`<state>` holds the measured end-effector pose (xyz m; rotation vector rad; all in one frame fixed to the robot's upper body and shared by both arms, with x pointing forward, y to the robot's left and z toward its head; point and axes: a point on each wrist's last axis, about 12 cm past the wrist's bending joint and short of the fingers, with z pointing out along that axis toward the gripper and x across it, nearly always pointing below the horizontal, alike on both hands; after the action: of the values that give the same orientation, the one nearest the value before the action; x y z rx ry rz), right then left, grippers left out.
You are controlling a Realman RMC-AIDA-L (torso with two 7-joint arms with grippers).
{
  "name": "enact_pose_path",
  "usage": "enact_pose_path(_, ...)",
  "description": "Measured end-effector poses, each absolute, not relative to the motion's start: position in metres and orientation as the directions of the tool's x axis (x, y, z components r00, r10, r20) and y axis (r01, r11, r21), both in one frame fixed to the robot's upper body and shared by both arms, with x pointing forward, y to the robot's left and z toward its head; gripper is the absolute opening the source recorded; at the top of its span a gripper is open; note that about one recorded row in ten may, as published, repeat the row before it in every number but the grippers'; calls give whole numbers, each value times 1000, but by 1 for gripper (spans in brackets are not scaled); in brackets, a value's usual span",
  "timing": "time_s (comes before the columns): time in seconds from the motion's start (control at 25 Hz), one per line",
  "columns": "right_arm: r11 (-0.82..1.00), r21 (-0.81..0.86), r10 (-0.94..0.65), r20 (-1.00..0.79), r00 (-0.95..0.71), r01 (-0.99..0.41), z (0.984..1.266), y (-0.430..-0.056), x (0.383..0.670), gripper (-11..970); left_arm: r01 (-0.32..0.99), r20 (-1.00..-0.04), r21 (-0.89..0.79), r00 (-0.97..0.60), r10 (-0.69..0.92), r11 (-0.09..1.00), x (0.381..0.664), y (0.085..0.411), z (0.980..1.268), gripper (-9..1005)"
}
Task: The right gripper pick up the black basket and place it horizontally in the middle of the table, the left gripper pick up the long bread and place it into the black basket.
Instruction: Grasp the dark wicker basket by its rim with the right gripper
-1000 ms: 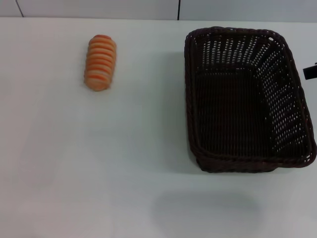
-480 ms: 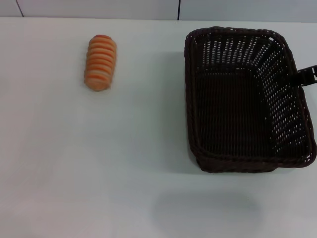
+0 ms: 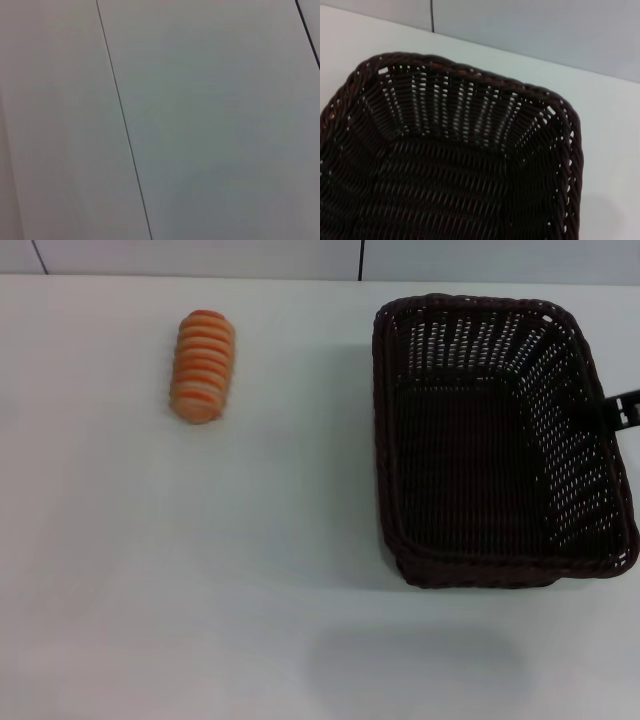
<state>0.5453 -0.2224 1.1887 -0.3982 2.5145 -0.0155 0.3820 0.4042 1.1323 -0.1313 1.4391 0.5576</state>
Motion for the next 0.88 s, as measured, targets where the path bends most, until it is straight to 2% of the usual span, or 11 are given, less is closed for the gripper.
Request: enact_pose_path(0.88,957,-86,-279,-542,-793,-277,1152,-224,550,533,-436,-953,267,14,303,859,381,405,1130,815)
